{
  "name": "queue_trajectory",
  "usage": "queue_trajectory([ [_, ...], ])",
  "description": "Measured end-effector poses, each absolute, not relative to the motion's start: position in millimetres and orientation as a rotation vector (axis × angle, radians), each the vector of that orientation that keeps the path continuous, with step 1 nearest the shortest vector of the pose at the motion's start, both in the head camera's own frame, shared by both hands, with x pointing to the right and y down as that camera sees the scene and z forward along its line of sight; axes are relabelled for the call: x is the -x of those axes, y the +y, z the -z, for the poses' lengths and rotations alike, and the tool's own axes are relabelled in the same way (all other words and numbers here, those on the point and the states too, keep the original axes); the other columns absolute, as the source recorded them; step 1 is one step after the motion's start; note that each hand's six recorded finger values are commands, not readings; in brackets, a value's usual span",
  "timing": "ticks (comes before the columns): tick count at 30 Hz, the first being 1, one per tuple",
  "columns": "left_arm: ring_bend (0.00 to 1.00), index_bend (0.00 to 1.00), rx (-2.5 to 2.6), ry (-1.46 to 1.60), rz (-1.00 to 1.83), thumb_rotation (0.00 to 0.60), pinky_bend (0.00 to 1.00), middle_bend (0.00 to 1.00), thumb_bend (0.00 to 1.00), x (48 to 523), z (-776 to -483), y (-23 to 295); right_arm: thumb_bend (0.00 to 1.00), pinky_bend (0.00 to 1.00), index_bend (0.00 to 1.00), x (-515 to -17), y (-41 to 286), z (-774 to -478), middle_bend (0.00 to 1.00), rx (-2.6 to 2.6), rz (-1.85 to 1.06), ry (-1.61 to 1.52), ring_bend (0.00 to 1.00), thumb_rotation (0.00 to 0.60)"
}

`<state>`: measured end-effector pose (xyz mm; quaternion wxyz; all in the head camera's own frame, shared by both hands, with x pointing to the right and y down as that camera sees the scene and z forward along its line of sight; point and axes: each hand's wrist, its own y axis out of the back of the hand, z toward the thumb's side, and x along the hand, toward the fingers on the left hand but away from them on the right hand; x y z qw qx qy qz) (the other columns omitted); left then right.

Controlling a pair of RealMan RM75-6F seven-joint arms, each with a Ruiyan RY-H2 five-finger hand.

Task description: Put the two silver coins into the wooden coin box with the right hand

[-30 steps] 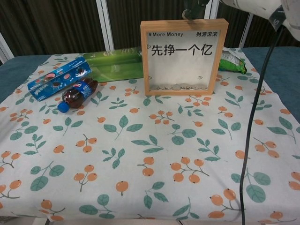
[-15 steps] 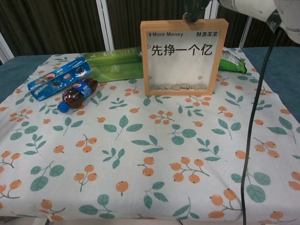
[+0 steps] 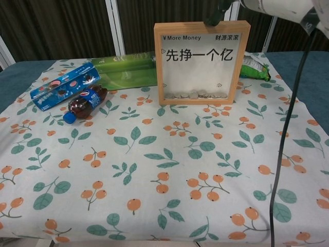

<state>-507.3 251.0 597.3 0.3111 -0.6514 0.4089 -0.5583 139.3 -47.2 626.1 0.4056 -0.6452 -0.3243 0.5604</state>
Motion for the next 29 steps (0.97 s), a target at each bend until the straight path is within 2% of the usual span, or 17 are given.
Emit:
queue_trajectory([
  [5, 0.0, 0.0, 1.72, 1.086, 1.46, 0.6, 0.0, 0.0, 0.35, 506, -595, 250, 0.64, 0.0, 0.0, -157, -40, -607, 0.03, 1.599, -1.354, -0.85, 0.0, 0.6],
  [11, 0.0, 0.0, 1.717, 1.084, 1.438, 0.6, 0.0, 0.0, 0.35, 500, -592, 247, 0.58, 0.0, 0.0, -223, -6, -576, 0.0, 1.465, -1.257, -0.905, 0.0, 0.6],
  [14, 0.0, 0.0, 1.71, 1.078, 1.43, 0.6, 0.0, 0.0, 0.35, 498, -590, 246, 0.55, 0.0, 0.0, -279, 34, -566, 0.0, 1.413, -1.25, -0.941, 0.0, 0.6],
  [18, 0.0, 0.0, 1.691, 1.066, 1.422, 0.6, 0.0, 0.0, 0.35, 494, -587, 243, 0.53, 0.0, 0.0, -361, 115, -568, 0.0, 1.403, -1.366, -0.956, 0.0, 0.6],
  [21, 0.0, 0.0, 1.669, 1.057, 1.408, 0.6, 0.0, 0.0, 0.35, 491, -584, 241, 0.51, 0.0, 0.0, -406, 176, -570, 0.0, 1.394, -1.478, -0.935, 0.0, 0.6],
  [24, 0.0, 0.0, 1.64, 1.041, 1.398, 0.6, 0.0, 0.0, 0.35, 488, -581, 240, 0.51, 0.0, 0.0, -431, 220, -569, 0.0, 1.393, -1.536, -0.941, 0.0, 0.6],
  [27, 0.0, 0.0, 1.611, 1.022, 1.395, 0.6, 0.0, 0.0, 0.35, 487, -579, 241, 0.51, 0.0, 0.0, -434, 241, -568, 0.0, 1.406, -1.537, -0.964, 0.0, 0.6],
  [29, 0.0, 0.0, 1.593, 1.008, 1.398, 0.6, 0.0, 0.0, 0.35, 487, -578, 242, 0.51, 0.0, 0.0, -433, 243, -568, 0.0, 1.403, -1.536, -0.973, 0.0, 0.6],
])
